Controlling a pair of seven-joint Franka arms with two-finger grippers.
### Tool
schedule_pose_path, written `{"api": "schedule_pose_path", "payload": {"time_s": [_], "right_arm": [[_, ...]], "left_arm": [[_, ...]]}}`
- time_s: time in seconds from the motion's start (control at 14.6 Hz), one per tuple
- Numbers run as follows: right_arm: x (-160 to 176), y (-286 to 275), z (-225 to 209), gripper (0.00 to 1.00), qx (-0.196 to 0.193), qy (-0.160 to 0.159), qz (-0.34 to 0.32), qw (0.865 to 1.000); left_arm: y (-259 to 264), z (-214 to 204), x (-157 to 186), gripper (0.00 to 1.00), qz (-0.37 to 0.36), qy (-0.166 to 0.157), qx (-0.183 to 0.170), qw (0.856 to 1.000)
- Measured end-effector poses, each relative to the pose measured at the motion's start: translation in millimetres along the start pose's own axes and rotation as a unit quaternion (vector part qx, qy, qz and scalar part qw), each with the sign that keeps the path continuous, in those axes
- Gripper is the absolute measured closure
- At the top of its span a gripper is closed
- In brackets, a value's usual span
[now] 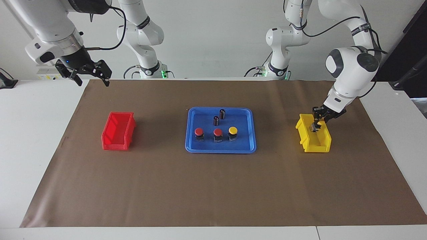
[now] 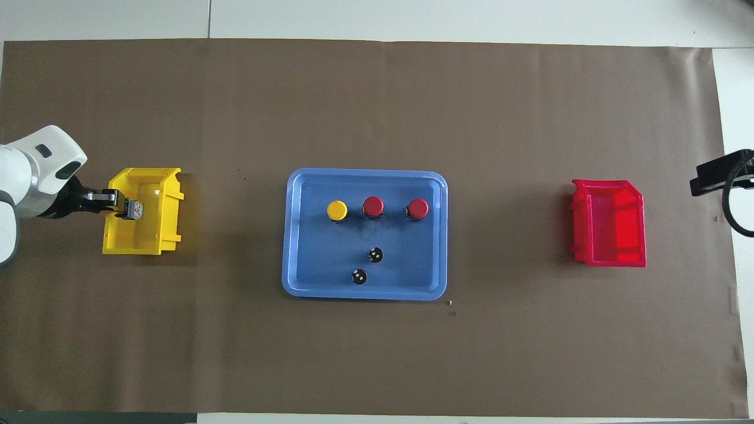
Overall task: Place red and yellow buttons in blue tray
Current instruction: 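Carry the second yellow button with the left gripper and release it in the tray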
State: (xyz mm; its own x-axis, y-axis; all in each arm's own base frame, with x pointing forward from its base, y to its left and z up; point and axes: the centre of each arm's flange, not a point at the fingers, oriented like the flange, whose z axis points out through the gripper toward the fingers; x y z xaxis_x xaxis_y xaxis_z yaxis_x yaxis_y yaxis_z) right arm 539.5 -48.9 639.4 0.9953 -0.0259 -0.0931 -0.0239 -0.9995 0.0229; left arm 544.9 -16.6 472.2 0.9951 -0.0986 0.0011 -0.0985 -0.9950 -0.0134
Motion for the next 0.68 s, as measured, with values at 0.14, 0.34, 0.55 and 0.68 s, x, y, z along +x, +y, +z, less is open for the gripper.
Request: {"api": "schedule_pose_path", "payload": {"time_s": [0.14,0.34,0.55,0.68], "right_arm": [[0.2,3.1,-0.2,0.00,-0.004,0.002,0.000,1.000],[-0.1,3.7,-0.4,0.00,-0.009,0.001,-0.001,1.000],[0.3,2.6,1.4,0.00,-0.010,-0.001,-0.003,1.000],[0.5,2.6,3.1,0.00,-0.010,-0.003,-0.003,1.000]], "left_arm": [[40.8,-29.0,11.2,0.59,-0.025,0.018,0.003,1.000],[153.3,-11.5,13.9,0.59,-0.089,0.031,-0.004,0.996],[257.3,26.2,1.3,0.59,-0.118,0.029,-0.011,0.993],[290.8,48.4,-6.4,0.59,-0.120,0.020,-0.008,0.993]]}}
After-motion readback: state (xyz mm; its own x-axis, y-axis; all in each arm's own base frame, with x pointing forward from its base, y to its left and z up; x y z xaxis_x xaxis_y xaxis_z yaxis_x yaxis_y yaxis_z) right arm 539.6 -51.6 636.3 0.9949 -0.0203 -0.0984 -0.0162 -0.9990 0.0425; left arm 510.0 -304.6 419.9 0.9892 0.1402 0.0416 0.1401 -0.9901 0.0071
